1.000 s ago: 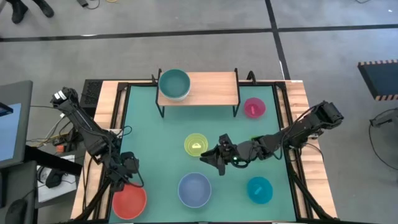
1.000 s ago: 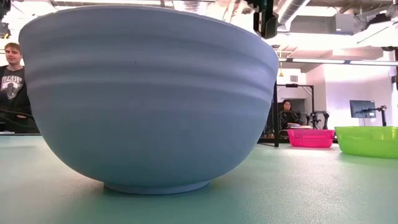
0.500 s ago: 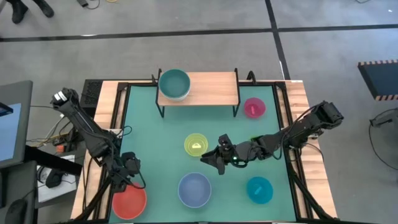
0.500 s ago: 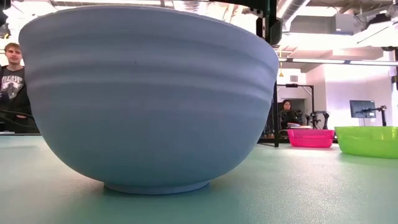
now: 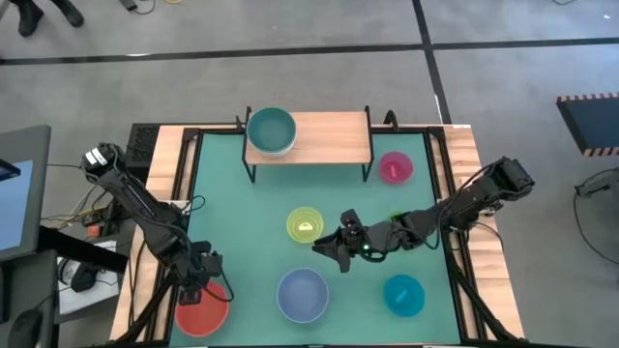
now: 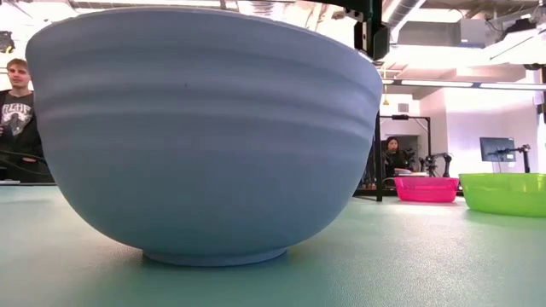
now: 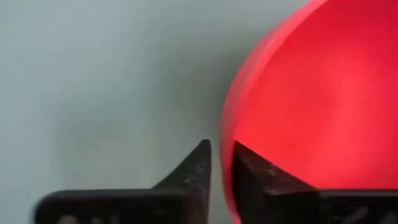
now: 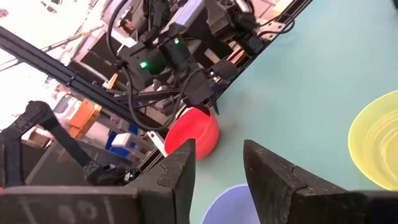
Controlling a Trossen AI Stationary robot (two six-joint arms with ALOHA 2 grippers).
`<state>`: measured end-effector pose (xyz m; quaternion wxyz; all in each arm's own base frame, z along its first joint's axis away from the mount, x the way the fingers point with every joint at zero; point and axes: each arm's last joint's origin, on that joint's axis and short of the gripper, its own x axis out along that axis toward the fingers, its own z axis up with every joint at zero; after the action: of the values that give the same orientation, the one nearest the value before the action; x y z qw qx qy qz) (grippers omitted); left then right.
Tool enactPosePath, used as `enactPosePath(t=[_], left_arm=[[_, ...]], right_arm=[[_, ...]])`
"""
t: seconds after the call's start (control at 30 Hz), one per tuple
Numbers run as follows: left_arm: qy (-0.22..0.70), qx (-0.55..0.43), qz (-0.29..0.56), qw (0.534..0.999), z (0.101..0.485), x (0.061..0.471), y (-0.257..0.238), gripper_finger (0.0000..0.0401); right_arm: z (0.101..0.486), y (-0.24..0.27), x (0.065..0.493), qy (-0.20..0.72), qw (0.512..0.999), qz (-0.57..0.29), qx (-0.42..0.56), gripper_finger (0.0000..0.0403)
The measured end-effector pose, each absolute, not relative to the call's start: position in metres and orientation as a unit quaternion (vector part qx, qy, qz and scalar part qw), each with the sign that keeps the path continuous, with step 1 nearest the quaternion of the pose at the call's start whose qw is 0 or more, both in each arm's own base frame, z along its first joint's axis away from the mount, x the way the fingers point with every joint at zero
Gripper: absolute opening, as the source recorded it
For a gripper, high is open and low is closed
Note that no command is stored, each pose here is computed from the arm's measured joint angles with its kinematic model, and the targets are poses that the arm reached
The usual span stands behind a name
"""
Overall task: Place and stack bowls onto a shelf
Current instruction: Stack the large orange bowl on the large white bowl on the shelf
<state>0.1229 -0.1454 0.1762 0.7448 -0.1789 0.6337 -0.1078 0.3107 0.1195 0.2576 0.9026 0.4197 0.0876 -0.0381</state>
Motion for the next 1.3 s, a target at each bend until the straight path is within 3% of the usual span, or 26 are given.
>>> enactPosePath(t=[0.07, 0.27, 0.53, 0.83, 1.13, 1.3], left_arm=[[0.630, -0.184, -0.100, 0.748, 0.178, 0.124, -0.145, 0.0009], [0.601, -0.179, -0.043, 0.778, 0.198, 0.133, -0.142, 0.0001], [0.554, -0.172, 0.098, 0.808, 0.257, 0.147, -0.125, 0.0000], [0.427, -0.228, 0.247, 0.840, 0.327, 0.178, -0.073, 0.0000], [0.294, -0.240, 0.344, 0.859, 0.375, 0.193, -0.024, 0.0000], [0.213, -0.201, 0.412, 0.863, 0.408, 0.193, 0.007, 0.0000]], right_arm=[[0.258, 0.119, 0.311, 0.086, 0.902, -0.042, 0.421, 0.0159], [0.257, 0.119, 0.311, 0.089, 0.900, -0.045, 0.424, 0.0159], [0.270, 0.102, 0.298, 0.111, 0.923, -0.067, 0.362, 0.0159], [0.323, 0.054, 0.264, 0.073, 0.954, -0.023, 0.289, 0.0159], [0.333, 0.032, 0.230, 0.091, 0.963, -0.138, 0.213, 0.0159], [0.330, 0.032, 0.232, 0.096, 0.964, -0.145, 0.201, 0.0159]])
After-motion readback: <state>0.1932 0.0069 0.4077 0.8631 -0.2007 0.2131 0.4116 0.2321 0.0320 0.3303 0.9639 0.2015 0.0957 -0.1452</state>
